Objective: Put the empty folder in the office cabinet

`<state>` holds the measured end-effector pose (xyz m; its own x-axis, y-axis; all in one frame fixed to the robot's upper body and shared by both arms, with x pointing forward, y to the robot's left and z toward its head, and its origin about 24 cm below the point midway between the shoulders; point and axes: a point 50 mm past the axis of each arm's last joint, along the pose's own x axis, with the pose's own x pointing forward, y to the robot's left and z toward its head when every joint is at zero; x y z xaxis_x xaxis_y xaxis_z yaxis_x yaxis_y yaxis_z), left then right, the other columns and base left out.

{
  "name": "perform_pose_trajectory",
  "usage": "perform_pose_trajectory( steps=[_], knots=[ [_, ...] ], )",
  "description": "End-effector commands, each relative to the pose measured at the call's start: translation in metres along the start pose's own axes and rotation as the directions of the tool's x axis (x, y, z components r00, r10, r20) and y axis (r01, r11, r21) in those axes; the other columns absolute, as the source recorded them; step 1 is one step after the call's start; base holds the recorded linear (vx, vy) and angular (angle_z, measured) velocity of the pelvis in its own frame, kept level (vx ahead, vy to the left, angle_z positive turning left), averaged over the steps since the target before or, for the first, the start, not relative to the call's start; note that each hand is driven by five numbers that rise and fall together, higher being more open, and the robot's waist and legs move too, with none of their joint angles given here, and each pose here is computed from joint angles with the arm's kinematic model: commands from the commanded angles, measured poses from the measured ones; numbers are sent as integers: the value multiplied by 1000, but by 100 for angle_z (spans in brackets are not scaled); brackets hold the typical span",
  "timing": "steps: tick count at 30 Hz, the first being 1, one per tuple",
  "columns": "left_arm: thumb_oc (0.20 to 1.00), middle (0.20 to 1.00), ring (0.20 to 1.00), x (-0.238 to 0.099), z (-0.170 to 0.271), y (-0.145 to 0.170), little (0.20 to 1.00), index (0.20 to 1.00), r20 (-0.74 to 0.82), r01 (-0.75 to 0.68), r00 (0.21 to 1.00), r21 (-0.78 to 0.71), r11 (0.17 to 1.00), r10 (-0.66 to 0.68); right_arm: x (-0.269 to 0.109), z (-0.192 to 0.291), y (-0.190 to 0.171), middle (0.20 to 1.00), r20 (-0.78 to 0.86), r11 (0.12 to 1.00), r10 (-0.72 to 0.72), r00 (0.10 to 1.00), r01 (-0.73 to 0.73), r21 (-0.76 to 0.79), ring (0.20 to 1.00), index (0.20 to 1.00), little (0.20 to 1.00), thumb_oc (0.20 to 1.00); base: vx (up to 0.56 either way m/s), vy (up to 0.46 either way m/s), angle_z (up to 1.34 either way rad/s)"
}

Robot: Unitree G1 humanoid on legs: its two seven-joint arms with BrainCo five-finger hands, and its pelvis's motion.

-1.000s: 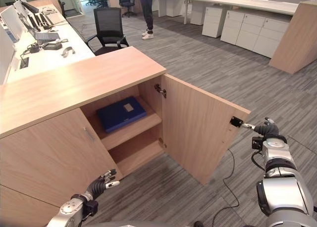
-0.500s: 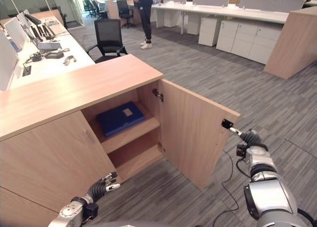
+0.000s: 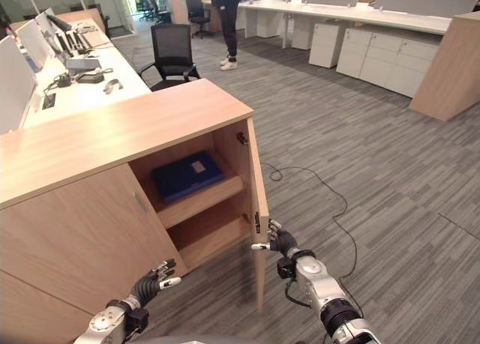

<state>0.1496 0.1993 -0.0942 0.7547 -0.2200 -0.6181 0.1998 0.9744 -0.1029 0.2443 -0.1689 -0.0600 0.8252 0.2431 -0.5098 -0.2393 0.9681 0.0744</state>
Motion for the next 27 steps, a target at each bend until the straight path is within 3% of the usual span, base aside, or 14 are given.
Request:
perform_pose_trajectory(
  steps=[1, 11, 12, 15, 21, 27],
  knots=[
    [1000, 1000, 1000, 10, 38, 10, 1000, 1000, 131, -16, 991, 98, 995, 3, 11, 70, -2, 1000, 273, 998, -18, 962, 0, 66, 1000, 1000, 1000, 1000, 0, 0, 0],
    [1000, 1000, 1000, 11, 40, 16, 1000, 1000, 140, -79, 988, 77, 994, 67, 23, 82, 73, 1000, 321, 975, 199, 926, -218, 26, 1000, 1000, 1000, 1000, -41, -31, 22],
    [1000, 1000, 1000, 14, 45, 16, 1000, 1000, 143, -81, 987, 79, 994, 69, 30, 105, 108, 1000, 370, 954, 260, 892, -296, 43, 1000, 1000, 1000, 1000, -107, -86, 90],
    [1000, 1000, 1000, 16, 52, 20, 1000, 1000, 158, -91, 984, 87, 992, 76, 31, 131, 128, 1000, 430, 940, 303, 850, -341, 12, 1000, 1000, 1000, 1000, -118, -98, 132],
    [1000, 1000, 1000, 14, 40, 17, 1000, 1000, 110, -60, 993, 84, 995, 50, 38, 182, 73, 1000, 517, 988, 81, 852, -139, 75, 1000, 1000, 1000, 1000, -79, 114, 131],
    [1000, 1000, 1000, 5, 31, 27, 1000, 1000, 73, -83, 994, 87, 993, 76, 37, 178, 36, 1000, 493, 981, -75, 867, -26, 193, 1000, 1000, 1000, 1000, 123, 193, 59]
  ],
)
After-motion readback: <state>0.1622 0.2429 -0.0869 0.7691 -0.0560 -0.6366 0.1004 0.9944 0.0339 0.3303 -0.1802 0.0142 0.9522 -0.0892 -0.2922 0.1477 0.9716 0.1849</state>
